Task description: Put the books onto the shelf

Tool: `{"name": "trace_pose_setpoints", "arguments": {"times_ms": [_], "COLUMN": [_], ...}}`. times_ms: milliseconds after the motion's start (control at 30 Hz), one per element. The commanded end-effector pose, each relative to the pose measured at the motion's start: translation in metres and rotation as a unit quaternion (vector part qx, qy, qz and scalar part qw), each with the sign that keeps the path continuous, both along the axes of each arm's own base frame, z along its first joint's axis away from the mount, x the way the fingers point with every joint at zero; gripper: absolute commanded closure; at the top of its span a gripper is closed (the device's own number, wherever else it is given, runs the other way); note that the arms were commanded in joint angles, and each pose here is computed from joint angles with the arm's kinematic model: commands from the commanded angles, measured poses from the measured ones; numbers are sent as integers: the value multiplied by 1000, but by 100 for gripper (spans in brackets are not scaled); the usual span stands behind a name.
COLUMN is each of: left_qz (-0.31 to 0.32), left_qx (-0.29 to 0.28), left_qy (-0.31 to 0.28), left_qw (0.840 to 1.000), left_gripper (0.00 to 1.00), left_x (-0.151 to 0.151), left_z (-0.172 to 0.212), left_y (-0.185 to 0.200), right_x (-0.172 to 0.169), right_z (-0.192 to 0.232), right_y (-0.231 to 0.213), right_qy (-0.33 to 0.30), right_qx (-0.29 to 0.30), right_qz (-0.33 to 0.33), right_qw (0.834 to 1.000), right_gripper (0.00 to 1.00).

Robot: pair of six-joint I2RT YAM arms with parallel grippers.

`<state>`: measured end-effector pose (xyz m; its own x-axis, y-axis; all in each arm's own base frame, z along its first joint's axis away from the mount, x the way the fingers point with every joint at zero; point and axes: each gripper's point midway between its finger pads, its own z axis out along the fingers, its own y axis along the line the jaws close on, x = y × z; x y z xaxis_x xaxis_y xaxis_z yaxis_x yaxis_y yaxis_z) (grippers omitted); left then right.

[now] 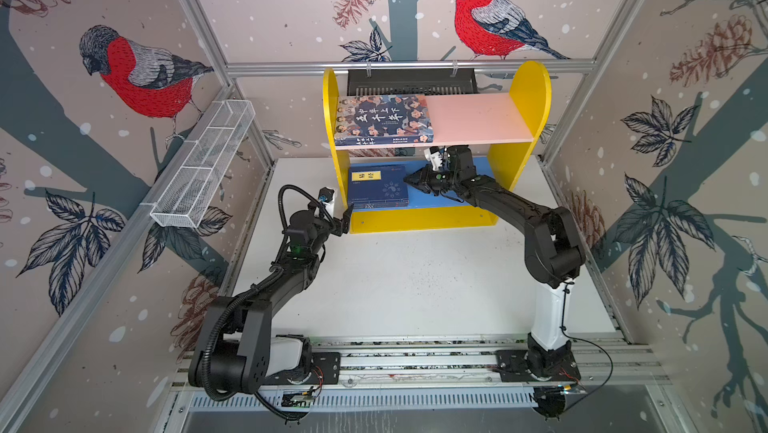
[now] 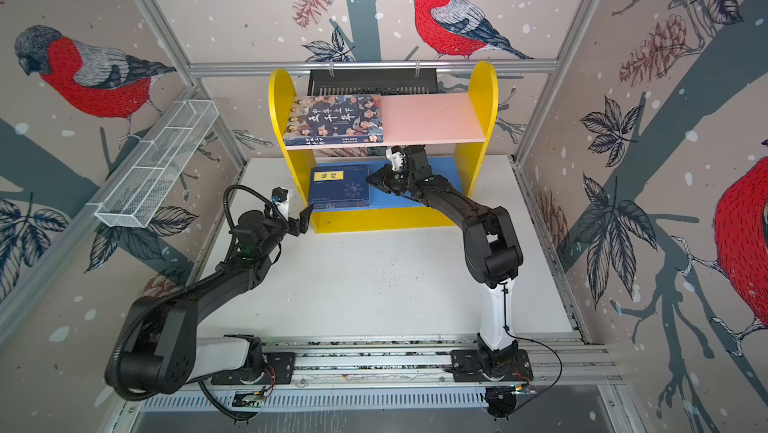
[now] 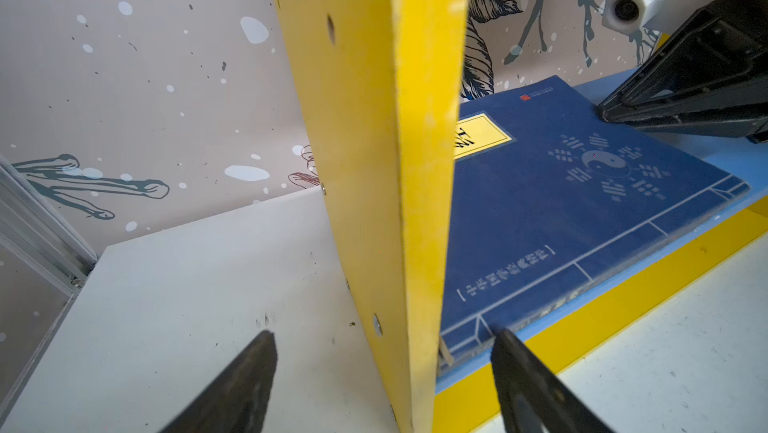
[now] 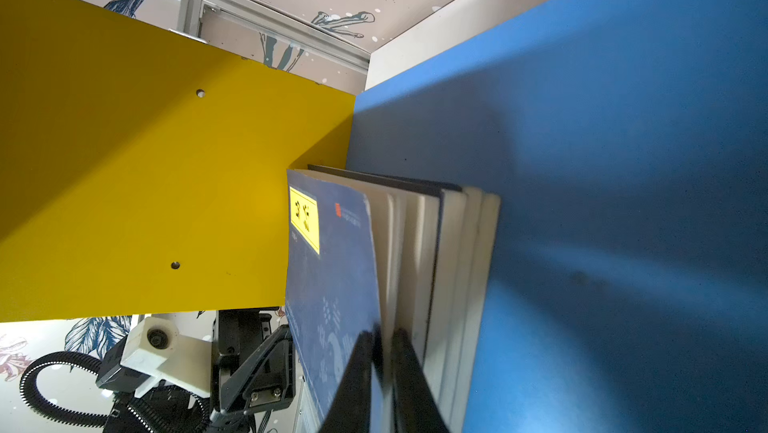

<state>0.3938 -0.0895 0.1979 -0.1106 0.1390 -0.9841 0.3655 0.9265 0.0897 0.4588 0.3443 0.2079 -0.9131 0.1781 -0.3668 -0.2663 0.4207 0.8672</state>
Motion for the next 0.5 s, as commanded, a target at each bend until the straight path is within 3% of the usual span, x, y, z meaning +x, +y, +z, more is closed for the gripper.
{"name": "trace_pose_setpoints", "arguments": {"times_ms": [0,300,467], "left_qz": [2,8,6], "left_qx": [-3,-25,-42], "left_qy": [-24,20,64], "left_qw": [1000,999,997], "left_gripper": [17,14,11], "left_x": [0,-10,-19], "left_z": [14,21,22], "left_y": [1,3,2], "right_x": [2,1,-5], "right_z": [6,25,28], "right_y": [0,-19,-33], "right_qy": [-12,-38,-41], "right_qx": [5,2,3], "right_qz": [2,-27,-43], "right_qw": [1000,999,998], "right_gripper": [80,60,54]}}
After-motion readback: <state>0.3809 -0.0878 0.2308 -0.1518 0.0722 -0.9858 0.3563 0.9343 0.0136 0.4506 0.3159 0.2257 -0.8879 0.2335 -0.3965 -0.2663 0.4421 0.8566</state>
